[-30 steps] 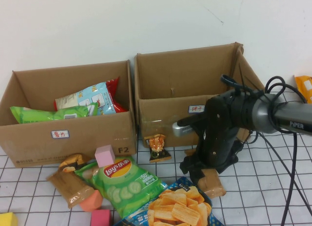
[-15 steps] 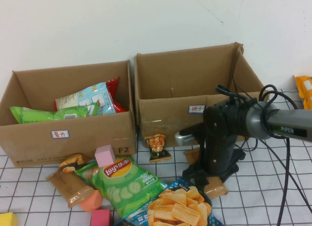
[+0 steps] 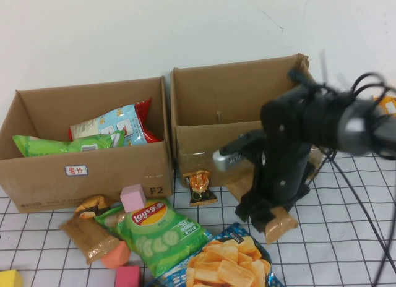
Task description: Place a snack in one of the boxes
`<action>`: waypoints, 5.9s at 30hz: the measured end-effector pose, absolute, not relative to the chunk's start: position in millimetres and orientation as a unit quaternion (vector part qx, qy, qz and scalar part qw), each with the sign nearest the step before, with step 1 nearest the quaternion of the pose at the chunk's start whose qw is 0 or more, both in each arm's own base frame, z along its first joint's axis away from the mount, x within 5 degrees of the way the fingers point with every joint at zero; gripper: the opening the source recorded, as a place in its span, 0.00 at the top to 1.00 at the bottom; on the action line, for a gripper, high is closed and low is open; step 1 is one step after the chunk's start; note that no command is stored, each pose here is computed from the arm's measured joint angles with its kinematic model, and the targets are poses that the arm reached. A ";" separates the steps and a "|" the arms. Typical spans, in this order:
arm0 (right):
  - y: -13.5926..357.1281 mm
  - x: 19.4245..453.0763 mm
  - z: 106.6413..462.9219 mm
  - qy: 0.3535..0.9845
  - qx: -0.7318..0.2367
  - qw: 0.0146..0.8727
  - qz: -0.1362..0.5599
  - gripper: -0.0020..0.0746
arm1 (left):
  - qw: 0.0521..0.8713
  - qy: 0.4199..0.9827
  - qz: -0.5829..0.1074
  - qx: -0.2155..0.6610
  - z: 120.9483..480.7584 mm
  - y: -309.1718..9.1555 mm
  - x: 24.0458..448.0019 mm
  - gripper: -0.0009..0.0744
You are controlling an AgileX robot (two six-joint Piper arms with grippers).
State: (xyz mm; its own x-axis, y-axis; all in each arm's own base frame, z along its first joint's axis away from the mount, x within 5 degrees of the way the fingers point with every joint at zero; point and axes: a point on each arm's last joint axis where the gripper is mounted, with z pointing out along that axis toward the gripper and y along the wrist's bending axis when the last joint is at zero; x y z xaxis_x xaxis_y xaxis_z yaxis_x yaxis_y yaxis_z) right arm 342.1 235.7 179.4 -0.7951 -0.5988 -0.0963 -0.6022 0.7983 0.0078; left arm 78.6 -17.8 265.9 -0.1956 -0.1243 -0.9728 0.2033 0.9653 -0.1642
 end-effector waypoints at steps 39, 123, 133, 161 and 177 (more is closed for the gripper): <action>198.2 385.2 322.4 0.848 -0.164 0.494 0.103 0.75 | 0.634 0.762 -0.129 0.027 265.9 -17.8 78.6 0.99; -7.3 51.4 168.4 0.814 0.046 0.578 -0.038 0.98 | 0.634 0.762 -0.128 0.027 265.9 -17.8 78.6 0.99; -7.3 51.3 168.3 0.814 0.042 0.578 -0.041 0.98 | 0.634 0.762 -0.128 0.027 265.9 -17.8 78.6 0.99; -7.2 51.3 168.2 0.815 0.042 0.577 -0.040 0.98 | 0.645 0.763 -0.010 -0.031 184.3 1.7 57.7 0.99; -7.2 51.3 168.1 0.815 0.042 0.577 -0.040 0.98 | 0.603 0.798 0.008 -0.012 173.8 1.7 53.4 0.99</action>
State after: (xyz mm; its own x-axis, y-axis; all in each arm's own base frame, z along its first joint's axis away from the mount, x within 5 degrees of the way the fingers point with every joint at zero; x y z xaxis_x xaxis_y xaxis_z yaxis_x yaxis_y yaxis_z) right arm 51.3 -7.2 168.1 -0.3307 0.0222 -0.9435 0.1151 0.9932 -0.0170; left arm 53.4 1.7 173.8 -0.2724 -0.0104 -0.9621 -0.0286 0.9996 -0.0027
